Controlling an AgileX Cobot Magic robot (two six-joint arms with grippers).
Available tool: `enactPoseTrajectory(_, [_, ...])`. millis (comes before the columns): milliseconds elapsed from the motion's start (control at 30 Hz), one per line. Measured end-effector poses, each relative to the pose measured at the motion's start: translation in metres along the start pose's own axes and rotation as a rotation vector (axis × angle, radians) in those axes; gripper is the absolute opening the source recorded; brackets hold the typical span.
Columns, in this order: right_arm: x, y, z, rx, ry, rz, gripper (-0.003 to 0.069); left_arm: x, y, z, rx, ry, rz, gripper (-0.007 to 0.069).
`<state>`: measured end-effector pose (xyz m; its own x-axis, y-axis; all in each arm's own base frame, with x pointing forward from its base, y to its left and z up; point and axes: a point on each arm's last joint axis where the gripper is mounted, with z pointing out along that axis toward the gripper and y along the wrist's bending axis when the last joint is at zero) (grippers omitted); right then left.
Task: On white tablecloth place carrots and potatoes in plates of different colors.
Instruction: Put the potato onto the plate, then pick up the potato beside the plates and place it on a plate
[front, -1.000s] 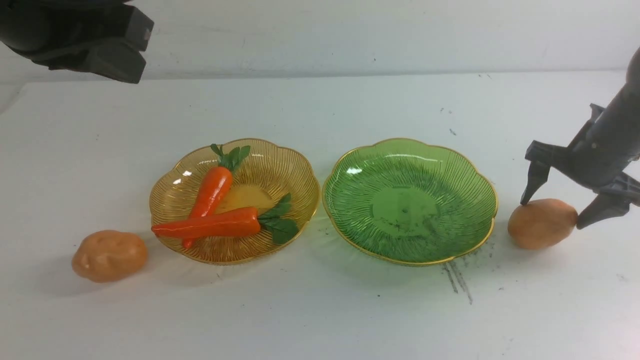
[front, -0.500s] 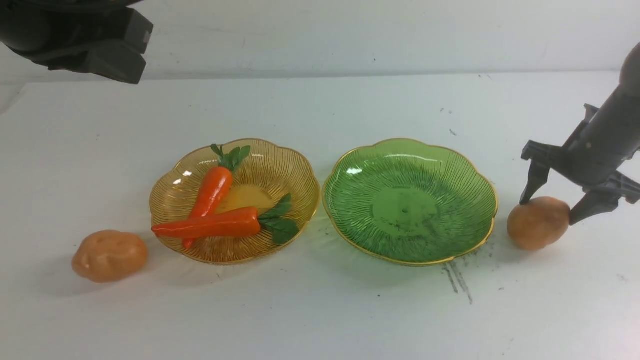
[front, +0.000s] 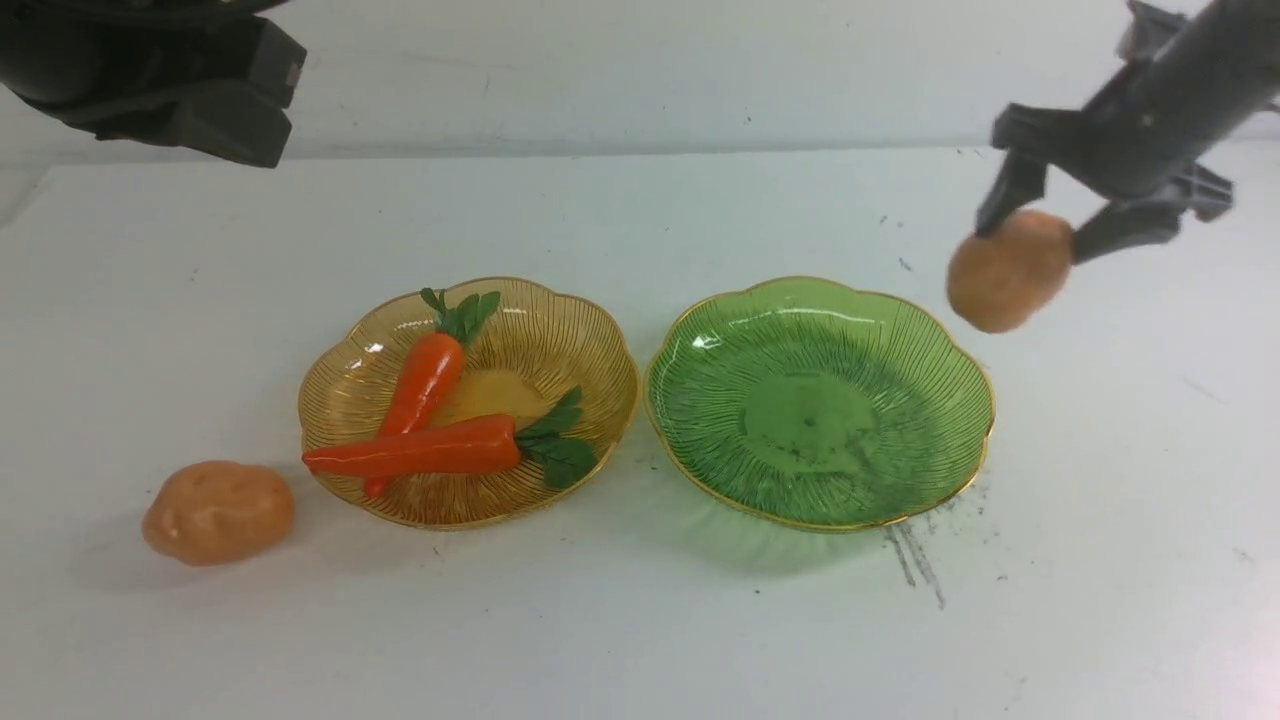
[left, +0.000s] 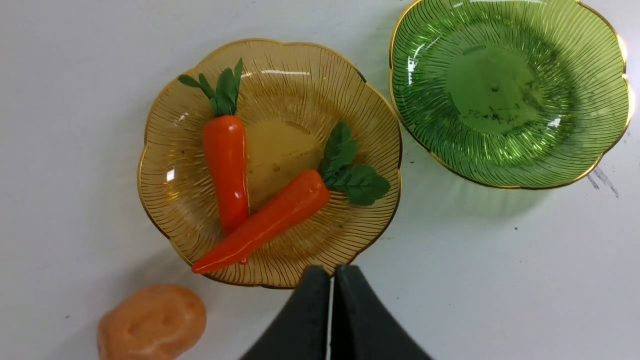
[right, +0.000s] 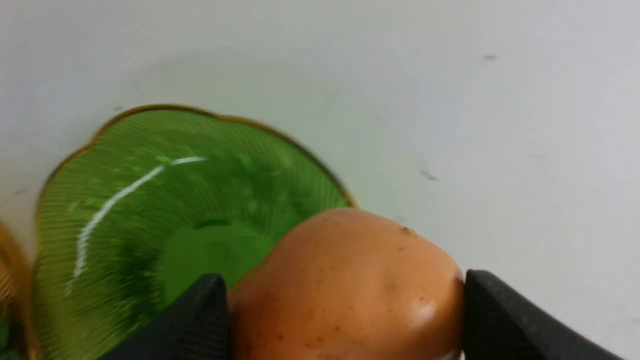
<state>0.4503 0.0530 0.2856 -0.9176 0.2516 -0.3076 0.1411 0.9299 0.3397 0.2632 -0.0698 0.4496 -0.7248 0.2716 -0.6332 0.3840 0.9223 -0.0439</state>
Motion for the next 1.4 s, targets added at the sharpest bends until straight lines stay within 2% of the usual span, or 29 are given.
enactPoseTrajectory(67, [0.012, 0.027, 0.017, -0.014, 0.042, -0.078, 0.0544, 0.0, 0.0, 0.0, -0.005, 0.001, 0.002, -0.0003])
enactPoseTrajectory(167, [0.028, 0.047, 0.054, 0.032, 0.112, -0.165, 0.0542, 0.0, 0.003, 0.0, -0.033, 0.005, 0.01, -0.0003])
enactPoseTrajectory(367, [0.039, 0.05, 0.09, 0.068, 0.189, -0.191, 0.054, 0.001, 0.008, 0.0, -0.09, 0.016, 0.027, -0.0003])
enactPoseTrajectory(600, [0.031, 0.061, 0.063, 0.026, 0.121, -0.2, 0.0678, 0.021, 0.013, 0.005, -0.145, 0.076, 0.019, -0.0003])
enactPoseTrajectory(833, [0.03, 0.068, 0.02, 0.005, 0.042, -0.247, 0.0681, 0.048, 0.037, 0.008, -0.212, 0.142, -0.097, -0.0003])
enactPoseTrajectory(900, [0.034, 0.069, 0.005, 0.001, 0.029, -0.271, 0.0653, 0.052, 0.046, 0.008, -0.231, 0.152, -0.132, -0.0003])
enactPoseTrajectory(1000, [0.049, 0.069, -0.046, -0.014, -0.032, -0.353, 0.0531, 0.057, 0.065, 0.014, -0.254, 0.179, -0.208, -0.0003])
enactPoseTrajectory(1033, [0.056, 0.068, -0.064, -0.012, -0.059, -0.378, 0.0469, 0.059, 0.072, 0.018, -0.262, 0.194, -0.228, -0.0003])
enactPoseTrajectory(1067, [0.058, 0.068, -0.068, -0.011, -0.064, -0.384, 0.0458, 0.059, 0.073, 0.019, -0.263, 0.196, -0.231, -0.0003])
enactPoseTrajectory(1100, [0.073, 0.064, -0.101, -0.006, -0.111, -0.411, 0.036, 0.059, 0.083, 0.032, -0.262, 0.219, -0.249, -0.0003])
enactPoseTrajectory(1167, [0.092, 0.058, -0.129, -0.009, -0.144, -0.428, 0.0225, 0.06, 0.091, 0.049, -0.255, 0.265, -0.261, -0.0003])
enactPoseTrajectory(1200, [0.097, 0.057, -0.135, -0.01, -0.15, -0.431, 0.0211, 0.06, 0.093, 0.053, -0.252, 0.276, -0.265, -0.0003])
enactPoseTrajectory(1233, [0.112, 0.052, -0.15, -0.014, -0.163, -0.438, 0.0116, 0.06, 0.097, 0.067, -0.236, 0.315, -0.276, -0.0003])
enactPoseTrajectory(1267, [0.114, 0.051, -0.151, -0.014, -0.163, -0.438, 0.0092, 0.061, 0.098, 0.07, -0.234, 0.32, -0.277, -0.0003])
enactPoseTrajectory(1300, [0.13, 0.045, -0.162, -0.02, -0.166, -0.445, 0.0031, 0.062, 0.103, 0.087, -0.214, 0.364, -0.289, 0.0001])
enactPoseTrajectory(1400, [0.157, 0.033, -0.17, -0.03, -0.147, -0.448, -0.0007, 0.067, 0.112, 0.122, -0.181, 0.45, -0.31, 0.0051])
